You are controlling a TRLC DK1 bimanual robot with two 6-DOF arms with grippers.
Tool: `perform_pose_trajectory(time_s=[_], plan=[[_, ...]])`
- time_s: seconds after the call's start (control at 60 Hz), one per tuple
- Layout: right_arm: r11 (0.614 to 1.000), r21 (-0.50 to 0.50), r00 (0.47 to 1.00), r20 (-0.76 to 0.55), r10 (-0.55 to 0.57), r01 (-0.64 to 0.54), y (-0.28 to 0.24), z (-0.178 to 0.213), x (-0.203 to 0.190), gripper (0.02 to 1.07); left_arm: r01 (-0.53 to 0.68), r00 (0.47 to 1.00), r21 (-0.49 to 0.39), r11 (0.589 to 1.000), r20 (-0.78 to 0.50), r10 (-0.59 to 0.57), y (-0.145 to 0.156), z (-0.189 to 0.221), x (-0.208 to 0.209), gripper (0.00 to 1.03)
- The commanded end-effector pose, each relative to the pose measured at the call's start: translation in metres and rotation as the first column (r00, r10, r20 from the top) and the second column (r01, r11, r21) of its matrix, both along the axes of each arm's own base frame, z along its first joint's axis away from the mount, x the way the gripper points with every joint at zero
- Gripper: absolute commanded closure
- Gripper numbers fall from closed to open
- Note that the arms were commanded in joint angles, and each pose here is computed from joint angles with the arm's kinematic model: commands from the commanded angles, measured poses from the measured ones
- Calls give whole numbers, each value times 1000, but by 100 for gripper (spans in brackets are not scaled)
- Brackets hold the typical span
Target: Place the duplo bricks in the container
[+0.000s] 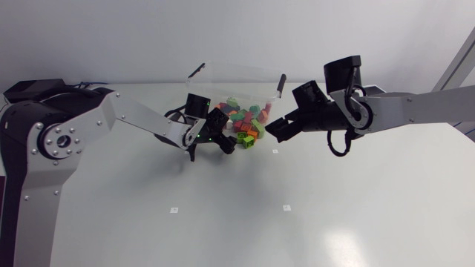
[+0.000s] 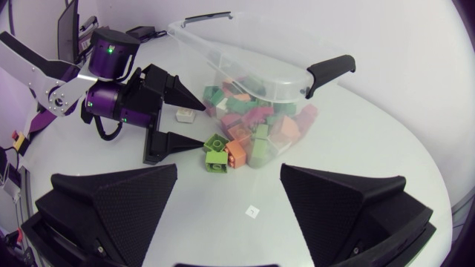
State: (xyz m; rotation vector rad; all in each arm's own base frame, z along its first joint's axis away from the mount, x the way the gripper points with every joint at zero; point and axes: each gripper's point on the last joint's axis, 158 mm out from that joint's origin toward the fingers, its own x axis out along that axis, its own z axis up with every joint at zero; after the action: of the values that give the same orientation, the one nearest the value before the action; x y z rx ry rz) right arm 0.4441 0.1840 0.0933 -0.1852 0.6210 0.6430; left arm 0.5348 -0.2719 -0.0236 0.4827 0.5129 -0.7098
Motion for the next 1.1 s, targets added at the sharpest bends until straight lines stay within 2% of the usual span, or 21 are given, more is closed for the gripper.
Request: perform_pose_trajectory(time_s=[0.0,0.083,0.383,0.733,0.983,1.083], plan=[[1000,-14,1000,7,17,-17,-2,-4,-6,7,4,999,-36,999,-49,-6,6,-2,-10,10],[999,-20,1000,-11,29,-29,3,-13,-9,7,10,998,-46,999,-62,-13,14,0,-13,7],[991,-74,992,-58,109,-113,41,-55,-23,7,-103,995,-39,994,-20,102,93,36,-2,7],[984,-131,989,-98,110,-122,55,-101,5,7,-138,990,-36,990,2,139,125,44,1,7],[983,-147,989,-114,96,-113,60,-117,29,7,-144,990,-25,989,2,144,132,40,4,7],[982,-154,988,-126,92,-111,62,-123,36,11,-149,989,-24,988,2,150,135,40,8,7]])
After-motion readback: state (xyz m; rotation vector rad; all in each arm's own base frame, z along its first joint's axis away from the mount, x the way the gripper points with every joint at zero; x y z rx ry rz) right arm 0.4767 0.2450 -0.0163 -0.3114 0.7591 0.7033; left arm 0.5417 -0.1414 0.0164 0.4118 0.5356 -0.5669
